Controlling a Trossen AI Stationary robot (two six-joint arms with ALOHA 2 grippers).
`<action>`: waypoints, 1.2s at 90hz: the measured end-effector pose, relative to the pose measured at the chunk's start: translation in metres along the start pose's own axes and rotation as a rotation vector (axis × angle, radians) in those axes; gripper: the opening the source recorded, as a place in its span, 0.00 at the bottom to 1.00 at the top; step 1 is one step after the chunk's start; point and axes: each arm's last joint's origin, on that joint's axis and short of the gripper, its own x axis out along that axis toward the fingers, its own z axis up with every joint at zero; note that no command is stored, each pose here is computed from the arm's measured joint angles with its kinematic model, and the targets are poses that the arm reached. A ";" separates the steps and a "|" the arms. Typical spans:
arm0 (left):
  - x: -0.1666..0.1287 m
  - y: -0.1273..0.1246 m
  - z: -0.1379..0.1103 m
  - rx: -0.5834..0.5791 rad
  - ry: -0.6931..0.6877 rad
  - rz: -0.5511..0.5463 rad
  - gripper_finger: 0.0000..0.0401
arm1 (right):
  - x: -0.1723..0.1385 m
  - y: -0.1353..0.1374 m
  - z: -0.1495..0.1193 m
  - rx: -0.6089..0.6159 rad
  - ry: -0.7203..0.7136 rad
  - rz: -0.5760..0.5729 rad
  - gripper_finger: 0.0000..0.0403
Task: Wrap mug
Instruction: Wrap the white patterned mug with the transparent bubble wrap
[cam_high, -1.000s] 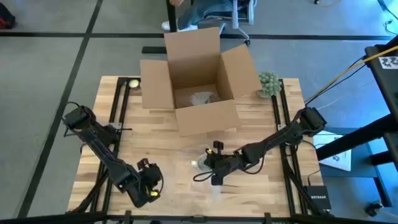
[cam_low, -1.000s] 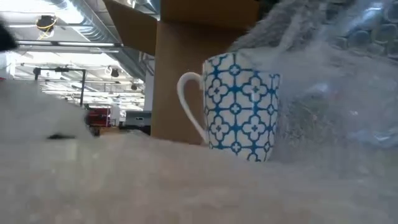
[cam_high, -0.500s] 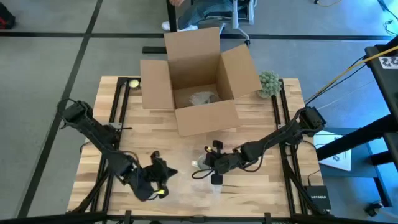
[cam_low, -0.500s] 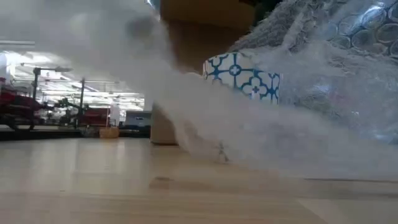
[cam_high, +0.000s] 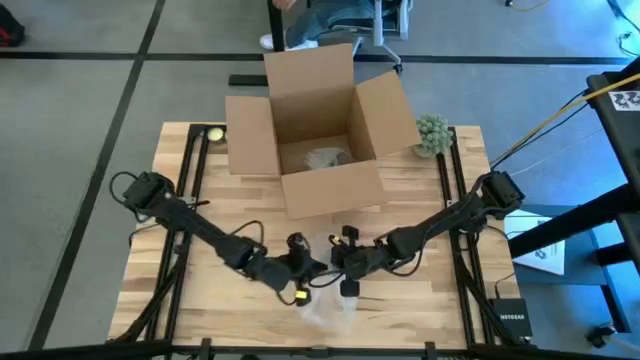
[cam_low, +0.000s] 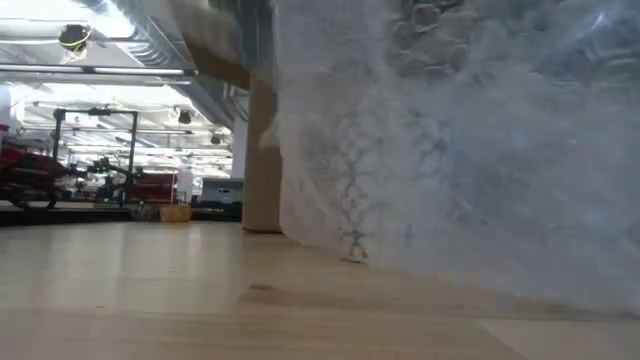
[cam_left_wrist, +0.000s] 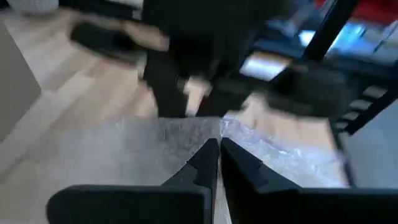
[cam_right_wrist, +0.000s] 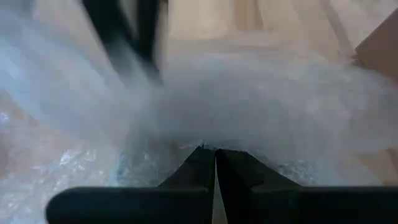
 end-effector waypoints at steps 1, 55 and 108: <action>0.002 0.001 -0.001 -0.004 0.004 0.004 0.00 | 0.000 0.000 0.000 0.000 0.000 0.000 0.00; 0.011 -0.002 -0.013 -0.023 0.013 0.013 0.00 | -0.071 0.016 0.055 -0.077 0.285 -0.096 0.00; 0.012 -0.004 -0.010 -0.064 -0.012 -0.023 0.00 | -0.004 0.017 -0.038 0.110 0.082 -0.024 0.00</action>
